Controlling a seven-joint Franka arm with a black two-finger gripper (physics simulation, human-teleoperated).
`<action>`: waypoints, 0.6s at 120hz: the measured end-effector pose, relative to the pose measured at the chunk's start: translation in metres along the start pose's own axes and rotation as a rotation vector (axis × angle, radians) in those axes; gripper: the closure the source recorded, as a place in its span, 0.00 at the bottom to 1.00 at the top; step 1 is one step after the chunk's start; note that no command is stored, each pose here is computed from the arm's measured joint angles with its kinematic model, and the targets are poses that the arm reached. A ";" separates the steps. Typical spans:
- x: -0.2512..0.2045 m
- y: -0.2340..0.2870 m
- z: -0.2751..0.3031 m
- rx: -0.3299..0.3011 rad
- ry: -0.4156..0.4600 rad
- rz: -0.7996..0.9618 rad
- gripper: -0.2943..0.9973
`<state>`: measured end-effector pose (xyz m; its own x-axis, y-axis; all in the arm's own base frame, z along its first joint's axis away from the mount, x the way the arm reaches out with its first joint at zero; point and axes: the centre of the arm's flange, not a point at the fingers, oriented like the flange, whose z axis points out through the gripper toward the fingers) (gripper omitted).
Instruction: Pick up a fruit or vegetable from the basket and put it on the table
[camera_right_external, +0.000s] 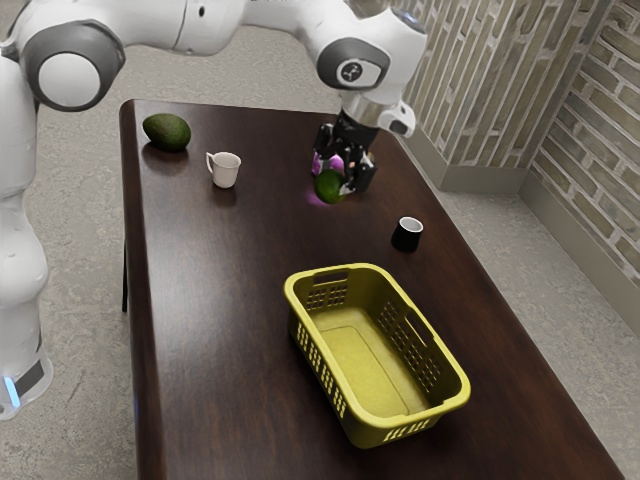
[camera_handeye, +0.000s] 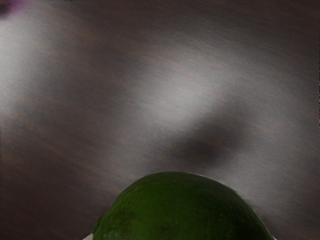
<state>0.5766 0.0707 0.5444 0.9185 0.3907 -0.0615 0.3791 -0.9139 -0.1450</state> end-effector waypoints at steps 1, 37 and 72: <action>0.000 0.000 0.001 -0.001 -0.001 0.004 0.63; 0.003 0.008 0.005 -0.025 -0.002 0.115 0.31; -0.034 0.069 -0.096 -0.022 0.172 0.291 0.24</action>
<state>0.5821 -0.0163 0.6310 0.9934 0.0903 0.0704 0.0985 -0.9873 -0.1243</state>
